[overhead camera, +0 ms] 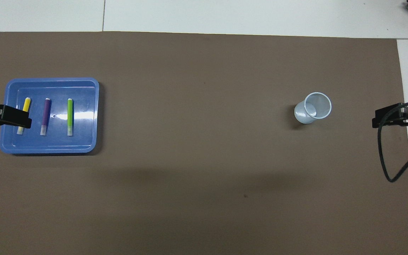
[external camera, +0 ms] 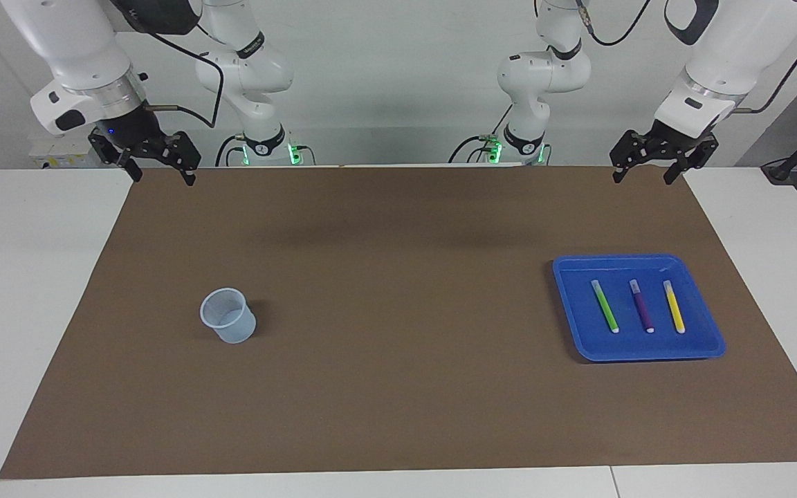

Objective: Transfer and insert pens with both arms

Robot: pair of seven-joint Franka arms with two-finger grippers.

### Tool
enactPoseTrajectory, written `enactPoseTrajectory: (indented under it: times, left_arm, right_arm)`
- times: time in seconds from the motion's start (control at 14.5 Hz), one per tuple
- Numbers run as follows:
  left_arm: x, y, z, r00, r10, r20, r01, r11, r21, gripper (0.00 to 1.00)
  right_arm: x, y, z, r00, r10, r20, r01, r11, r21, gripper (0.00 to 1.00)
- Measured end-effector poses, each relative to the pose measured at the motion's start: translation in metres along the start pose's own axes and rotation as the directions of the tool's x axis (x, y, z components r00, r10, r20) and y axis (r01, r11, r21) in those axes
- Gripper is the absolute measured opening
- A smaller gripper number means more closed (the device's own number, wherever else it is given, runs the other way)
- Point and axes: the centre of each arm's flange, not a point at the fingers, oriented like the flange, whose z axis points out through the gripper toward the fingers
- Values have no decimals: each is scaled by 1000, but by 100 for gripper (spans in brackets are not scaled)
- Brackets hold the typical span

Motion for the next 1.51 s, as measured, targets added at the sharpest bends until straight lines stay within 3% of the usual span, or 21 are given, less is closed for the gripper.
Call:
enactPoseTrajectory:
  times: [1.51]
  left_arm:
    - [0,4,0,1000,8,0,-8,1000,0,100]
  right_arm:
    - [0,0,0,1000,0,0,0,1000,0,100]
